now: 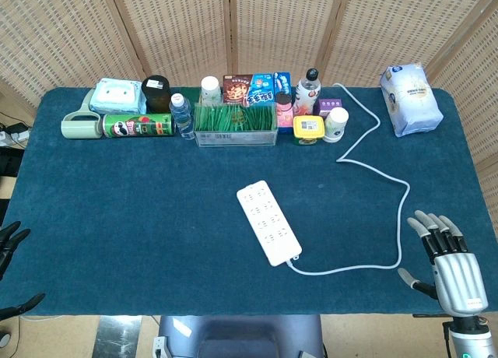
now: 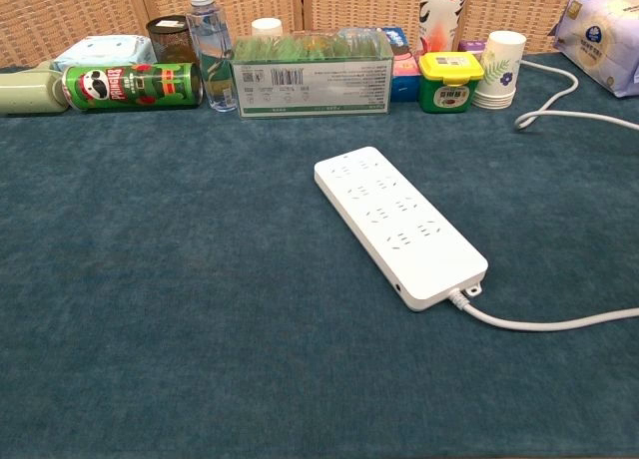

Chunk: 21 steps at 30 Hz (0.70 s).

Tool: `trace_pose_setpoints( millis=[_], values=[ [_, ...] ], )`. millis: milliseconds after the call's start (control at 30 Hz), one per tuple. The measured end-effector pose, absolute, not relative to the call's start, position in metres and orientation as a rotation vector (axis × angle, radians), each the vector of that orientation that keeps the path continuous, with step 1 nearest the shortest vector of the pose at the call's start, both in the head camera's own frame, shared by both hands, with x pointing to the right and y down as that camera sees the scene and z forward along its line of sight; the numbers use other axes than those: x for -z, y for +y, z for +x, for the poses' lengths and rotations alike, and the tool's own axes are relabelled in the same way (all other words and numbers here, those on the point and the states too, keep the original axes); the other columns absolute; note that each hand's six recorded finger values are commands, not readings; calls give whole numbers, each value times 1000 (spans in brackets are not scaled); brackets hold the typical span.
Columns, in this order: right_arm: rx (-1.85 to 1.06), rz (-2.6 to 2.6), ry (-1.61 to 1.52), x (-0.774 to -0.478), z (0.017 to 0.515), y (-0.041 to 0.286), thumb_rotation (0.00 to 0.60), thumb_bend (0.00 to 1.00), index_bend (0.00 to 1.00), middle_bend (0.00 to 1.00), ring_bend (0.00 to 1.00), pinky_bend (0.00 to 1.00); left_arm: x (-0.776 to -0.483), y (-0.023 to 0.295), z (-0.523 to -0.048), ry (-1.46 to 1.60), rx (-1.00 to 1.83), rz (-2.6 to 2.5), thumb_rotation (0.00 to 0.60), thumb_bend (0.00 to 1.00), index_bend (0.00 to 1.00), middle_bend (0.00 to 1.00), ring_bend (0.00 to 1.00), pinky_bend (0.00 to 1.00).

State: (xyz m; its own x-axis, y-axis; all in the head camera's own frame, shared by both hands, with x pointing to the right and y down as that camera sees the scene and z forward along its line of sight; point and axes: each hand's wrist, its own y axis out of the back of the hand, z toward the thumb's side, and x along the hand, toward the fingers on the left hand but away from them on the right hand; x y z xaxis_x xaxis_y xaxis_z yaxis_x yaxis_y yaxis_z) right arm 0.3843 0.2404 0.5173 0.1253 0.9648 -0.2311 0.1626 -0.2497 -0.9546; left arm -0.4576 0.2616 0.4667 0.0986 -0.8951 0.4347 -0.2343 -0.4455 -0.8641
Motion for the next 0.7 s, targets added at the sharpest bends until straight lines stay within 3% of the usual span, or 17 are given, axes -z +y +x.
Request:
trace_pose_setpoints(
  millis=[467, 600, 700],
  values=[
    [-1205, -1619, -1127, -523, 378, 241, 600, 0, 97, 181, 198, 136, -463, 263, -457, 1132, 1356, -1767, 600, 114, 0, 0, 0, 22],
    [-1184, -1646, -1116, -529, 370, 237, 600, 0, 97, 264, 293, 187, -461, 262, -459, 1151, 1353, -1768, 600, 113, 0, 0, 0, 22],
    [-1176, -1662, -1087, -534, 363, 232, 600, 0, 97, 457, 518, 304, -460, 261, -462, 1165, 1350, -1767, 600, 113, 0, 0, 0, 21]
  ],
)
